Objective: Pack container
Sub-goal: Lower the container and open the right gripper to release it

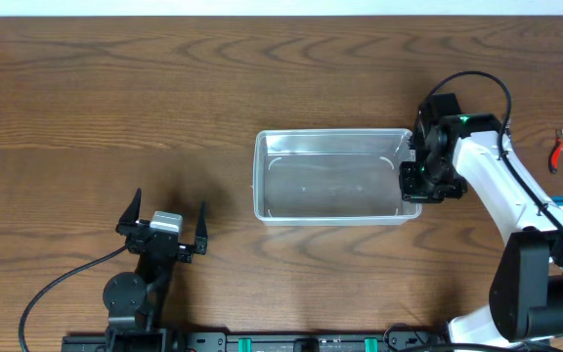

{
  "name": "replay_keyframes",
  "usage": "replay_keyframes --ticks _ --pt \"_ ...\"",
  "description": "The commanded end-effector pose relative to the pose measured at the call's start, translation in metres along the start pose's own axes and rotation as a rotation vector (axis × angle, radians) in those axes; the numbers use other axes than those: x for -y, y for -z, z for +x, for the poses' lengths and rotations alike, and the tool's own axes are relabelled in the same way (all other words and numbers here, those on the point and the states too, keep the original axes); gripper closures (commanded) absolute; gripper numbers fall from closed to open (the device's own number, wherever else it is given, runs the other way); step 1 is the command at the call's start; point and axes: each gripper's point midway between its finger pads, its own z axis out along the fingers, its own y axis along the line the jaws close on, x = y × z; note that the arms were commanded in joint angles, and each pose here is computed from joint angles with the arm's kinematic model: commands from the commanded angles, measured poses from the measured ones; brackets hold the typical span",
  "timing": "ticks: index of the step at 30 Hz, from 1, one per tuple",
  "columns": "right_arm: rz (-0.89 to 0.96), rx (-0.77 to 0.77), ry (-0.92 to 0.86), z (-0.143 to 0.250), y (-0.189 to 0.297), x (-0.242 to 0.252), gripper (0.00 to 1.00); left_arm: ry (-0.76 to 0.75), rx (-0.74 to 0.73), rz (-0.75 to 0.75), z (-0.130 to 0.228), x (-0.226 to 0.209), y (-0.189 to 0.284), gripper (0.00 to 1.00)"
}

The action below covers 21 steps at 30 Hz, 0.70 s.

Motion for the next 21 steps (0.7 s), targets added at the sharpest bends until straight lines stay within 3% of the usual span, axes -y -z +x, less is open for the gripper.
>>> replay_keyframes --ticks 1,6,7,9,15,21 --pt "0.021 -0.020 0.026 0.0068 -0.0028 0.0054 0.99 0.013 -0.044 0.007 0.0156 0.0022 -0.0009 0.02" --pt "0.021 -0.021 0.025 0.0071 -0.0028 0.0055 0.99 0.013 -0.044 0.007 0.0156 0.0022 -0.0009 0.02" --pt "0.021 -0.021 0.025 0.0071 -0.0028 0.0055 0.97 0.013 -0.044 0.007 0.0156 0.0022 -0.0009 0.02" --pt "0.021 -0.021 0.025 0.0071 -0.0028 0.0055 0.83 0.013 -0.044 0.007 0.0156 0.0022 -0.0009 0.02" --pt "0.022 -0.021 0.025 0.0069 -0.0028 0.0055 0.82 0.013 -0.044 0.007 0.0156 0.0022 -0.0009 0.02" --pt "0.021 -0.019 0.025 0.0064 -0.0023 0.0053 0.74 0.013 -0.044 0.007 0.0156 0.0022 -0.0009 0.02"
